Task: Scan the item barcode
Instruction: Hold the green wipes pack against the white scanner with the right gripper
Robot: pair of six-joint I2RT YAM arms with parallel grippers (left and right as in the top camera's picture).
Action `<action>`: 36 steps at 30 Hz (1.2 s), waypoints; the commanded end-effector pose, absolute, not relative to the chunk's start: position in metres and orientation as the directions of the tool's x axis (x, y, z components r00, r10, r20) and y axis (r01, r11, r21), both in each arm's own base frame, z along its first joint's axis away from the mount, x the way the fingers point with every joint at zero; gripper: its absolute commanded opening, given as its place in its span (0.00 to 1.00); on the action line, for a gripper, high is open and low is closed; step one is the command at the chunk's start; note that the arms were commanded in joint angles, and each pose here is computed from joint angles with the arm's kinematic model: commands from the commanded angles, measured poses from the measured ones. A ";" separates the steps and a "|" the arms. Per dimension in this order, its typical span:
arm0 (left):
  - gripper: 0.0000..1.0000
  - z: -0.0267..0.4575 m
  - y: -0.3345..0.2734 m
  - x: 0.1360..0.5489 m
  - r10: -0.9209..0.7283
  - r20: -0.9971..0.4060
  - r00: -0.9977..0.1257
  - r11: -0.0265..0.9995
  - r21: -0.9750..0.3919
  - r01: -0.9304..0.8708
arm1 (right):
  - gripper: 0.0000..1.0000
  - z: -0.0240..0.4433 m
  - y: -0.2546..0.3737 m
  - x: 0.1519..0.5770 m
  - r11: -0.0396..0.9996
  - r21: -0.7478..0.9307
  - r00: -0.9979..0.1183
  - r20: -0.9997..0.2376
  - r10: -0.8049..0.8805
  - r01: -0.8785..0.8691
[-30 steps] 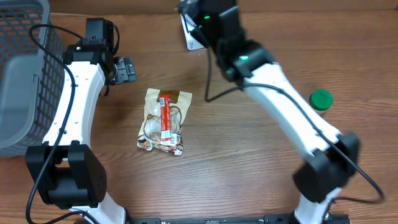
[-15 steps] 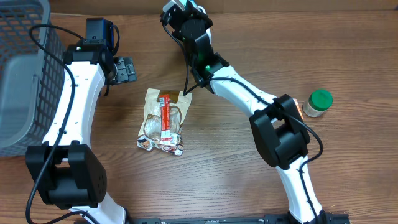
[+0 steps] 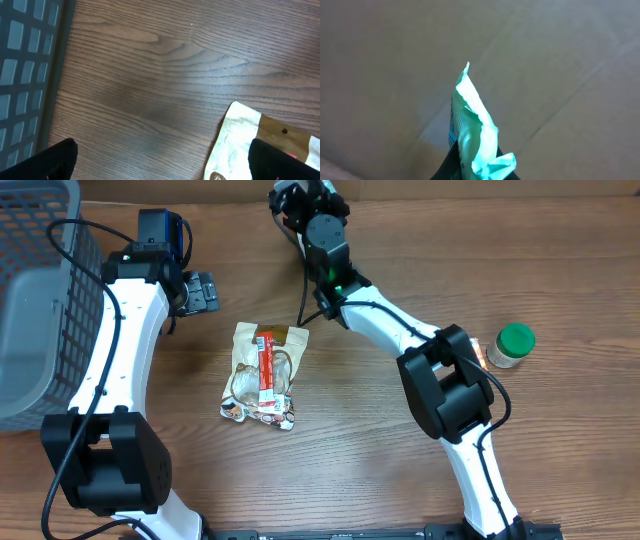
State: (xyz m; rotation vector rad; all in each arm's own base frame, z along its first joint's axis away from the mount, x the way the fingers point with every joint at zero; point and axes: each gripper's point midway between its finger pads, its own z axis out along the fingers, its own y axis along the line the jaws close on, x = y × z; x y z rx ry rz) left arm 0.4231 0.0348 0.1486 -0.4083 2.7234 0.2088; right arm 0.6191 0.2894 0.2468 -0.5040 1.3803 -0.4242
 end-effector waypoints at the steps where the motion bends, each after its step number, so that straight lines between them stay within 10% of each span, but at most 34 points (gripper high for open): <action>1: 1.00 0.151 0.038 0.426 -0.265 -0.398 -0.878 0.941 0.092 -0.326 | 0.04 0.255 0.281 0.626 0.830 -0.558 0.168 -0.819 -0.549 -0.007; 36: 1.00 0.151 0.038 0.426 -0.265 -0.398 -0.878 0.941 0.092 -0.326 | 0.04 0.127 0.332 0.620 0.722 -0.643 0.079 -0.758 -0.647 -0.255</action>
